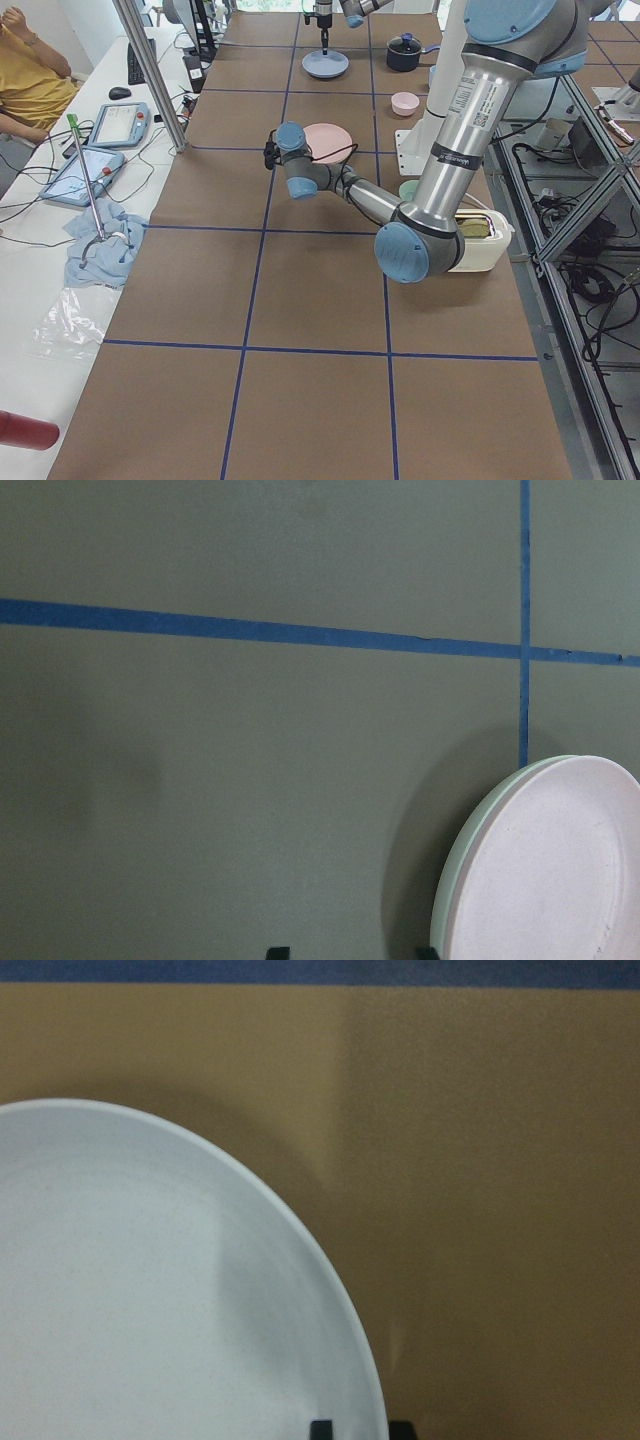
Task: Stack three plates with pink and blue
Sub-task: 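Grasp the rim of the light blue plate with the right gripper, then lift the light blue plate with the right gripper and carry it over the pink plate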
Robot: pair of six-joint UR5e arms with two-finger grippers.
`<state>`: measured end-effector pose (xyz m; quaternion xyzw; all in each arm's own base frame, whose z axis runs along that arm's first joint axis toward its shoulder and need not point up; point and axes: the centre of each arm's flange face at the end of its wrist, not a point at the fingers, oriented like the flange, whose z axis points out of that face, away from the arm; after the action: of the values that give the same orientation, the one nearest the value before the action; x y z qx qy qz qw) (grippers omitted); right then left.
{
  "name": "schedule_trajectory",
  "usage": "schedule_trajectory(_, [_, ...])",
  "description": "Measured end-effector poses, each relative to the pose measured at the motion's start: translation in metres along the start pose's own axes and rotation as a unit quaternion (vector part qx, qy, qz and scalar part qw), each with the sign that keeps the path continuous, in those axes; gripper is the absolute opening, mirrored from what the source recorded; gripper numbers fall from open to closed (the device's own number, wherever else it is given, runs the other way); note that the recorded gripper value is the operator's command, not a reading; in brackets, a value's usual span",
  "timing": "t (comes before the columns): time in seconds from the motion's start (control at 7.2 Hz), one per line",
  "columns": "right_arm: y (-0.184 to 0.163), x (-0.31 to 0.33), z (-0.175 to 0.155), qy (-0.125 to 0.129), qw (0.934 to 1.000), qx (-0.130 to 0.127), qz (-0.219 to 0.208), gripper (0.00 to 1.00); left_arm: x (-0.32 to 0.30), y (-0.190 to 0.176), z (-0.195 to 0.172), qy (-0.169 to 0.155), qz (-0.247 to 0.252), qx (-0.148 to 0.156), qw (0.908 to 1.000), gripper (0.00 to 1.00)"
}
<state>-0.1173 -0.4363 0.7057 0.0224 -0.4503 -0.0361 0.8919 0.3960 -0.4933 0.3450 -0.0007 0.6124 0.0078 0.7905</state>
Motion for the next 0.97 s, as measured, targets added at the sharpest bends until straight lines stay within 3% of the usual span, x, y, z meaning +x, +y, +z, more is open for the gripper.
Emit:
schedule_trajectory(0.56, [-0.014,-0.036,-0.022,-0.021,0.9995,0.021,-0.013,0.0,0.0,0.0,-0.001,0.001,-0.002,0.0,1.0,0.52])
schedule_trajectory(0.97, [-0.053,-0.139,-0.061,-0.083,0.9935,0.06,0.05,0.0,-0.003,-0.002,-0.009,0.002,-0.001,0.004,1.0,0.51])
